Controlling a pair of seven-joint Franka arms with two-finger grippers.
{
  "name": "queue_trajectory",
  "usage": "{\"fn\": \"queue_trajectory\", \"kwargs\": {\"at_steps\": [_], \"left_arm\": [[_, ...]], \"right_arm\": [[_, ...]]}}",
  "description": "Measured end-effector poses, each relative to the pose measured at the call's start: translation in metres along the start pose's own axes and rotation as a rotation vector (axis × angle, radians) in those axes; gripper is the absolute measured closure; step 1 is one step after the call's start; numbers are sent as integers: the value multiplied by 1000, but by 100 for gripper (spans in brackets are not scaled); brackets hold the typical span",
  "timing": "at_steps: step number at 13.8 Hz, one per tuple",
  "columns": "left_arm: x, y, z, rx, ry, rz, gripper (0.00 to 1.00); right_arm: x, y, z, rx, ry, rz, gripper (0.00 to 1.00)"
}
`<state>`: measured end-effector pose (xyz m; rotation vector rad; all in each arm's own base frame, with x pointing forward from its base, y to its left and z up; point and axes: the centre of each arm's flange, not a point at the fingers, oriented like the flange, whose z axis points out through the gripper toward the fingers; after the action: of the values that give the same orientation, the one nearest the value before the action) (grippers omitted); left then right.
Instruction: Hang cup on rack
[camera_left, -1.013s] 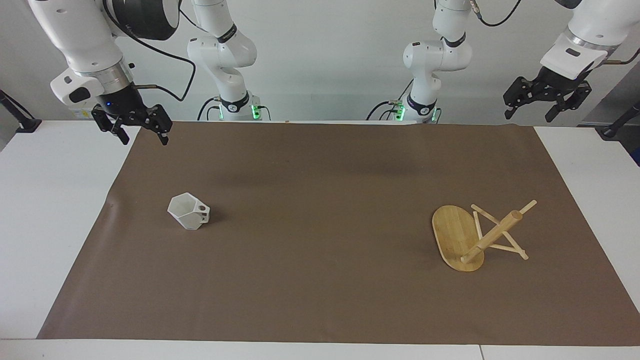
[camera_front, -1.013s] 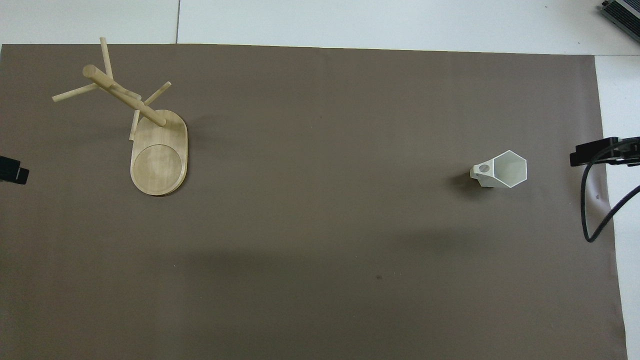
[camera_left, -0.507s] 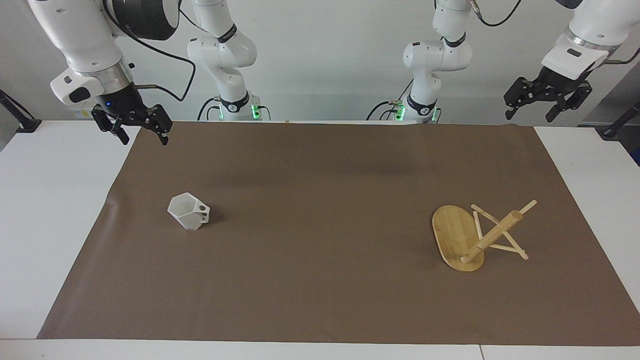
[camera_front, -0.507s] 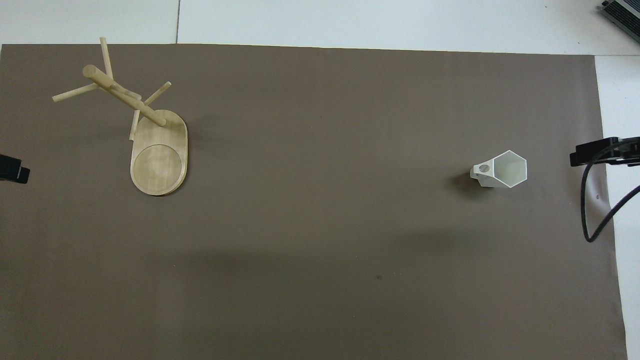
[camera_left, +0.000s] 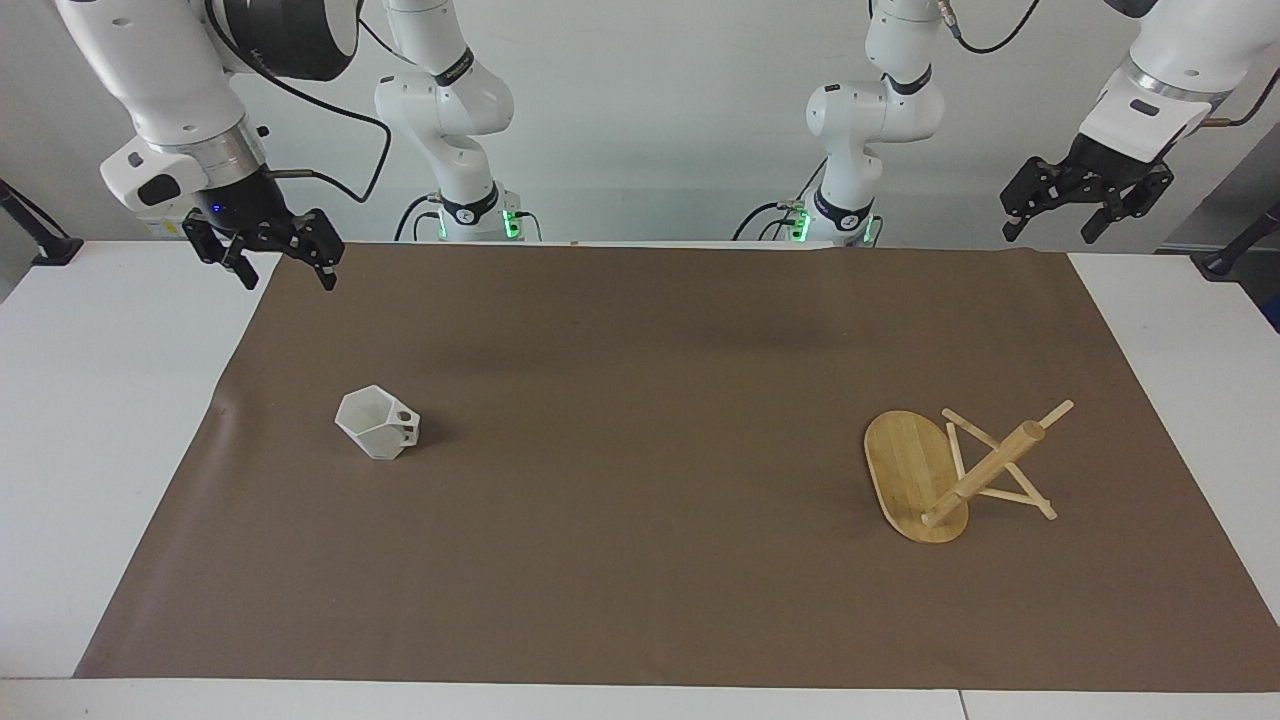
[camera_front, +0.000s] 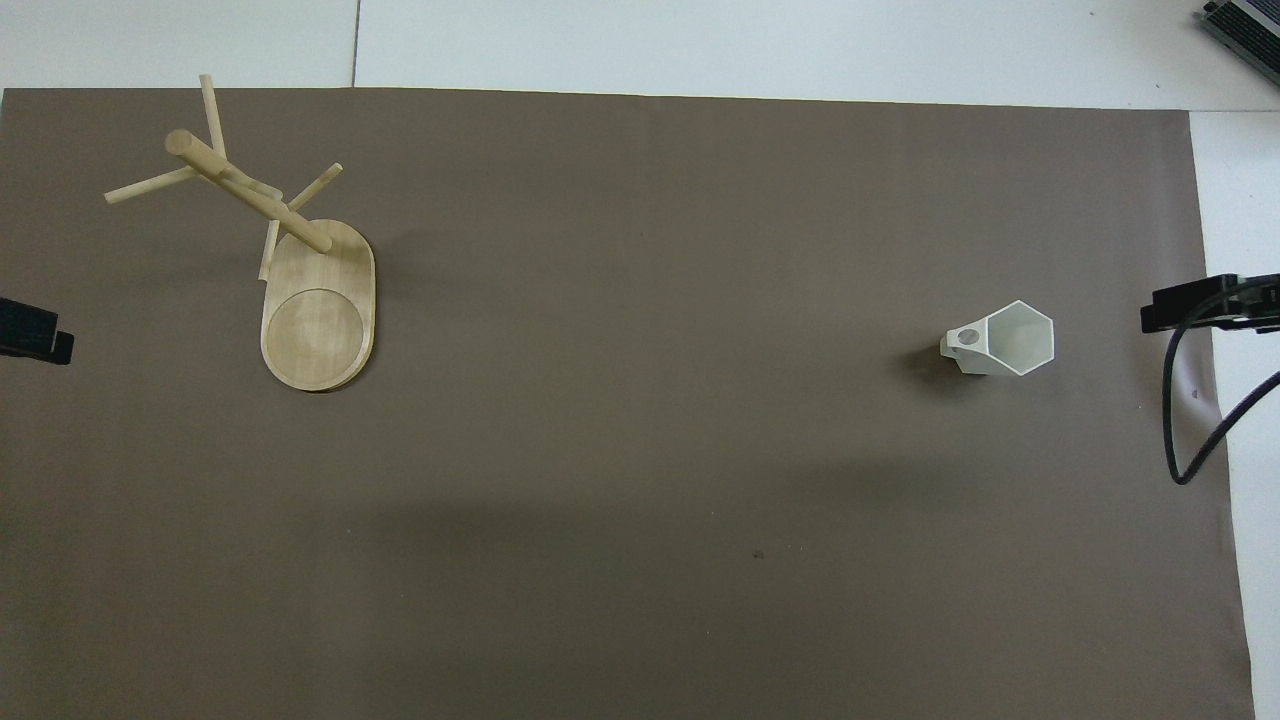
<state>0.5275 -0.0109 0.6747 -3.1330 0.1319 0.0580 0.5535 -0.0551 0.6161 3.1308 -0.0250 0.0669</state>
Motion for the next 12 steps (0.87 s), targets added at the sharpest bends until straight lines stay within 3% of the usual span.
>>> {"fn": "queue_trajectory", "kwargs": {"at_steps": [9, 12], "left_arm": [[-1, -6, 0, -1, 0, -14, 0], [-1, -6, 0, -1, 0, -14, 0]], "right_arm": [[-1, 5, 2, 0, -3, 9, 0], [2, 6, 11, -3, 43, 9, 0]]}}
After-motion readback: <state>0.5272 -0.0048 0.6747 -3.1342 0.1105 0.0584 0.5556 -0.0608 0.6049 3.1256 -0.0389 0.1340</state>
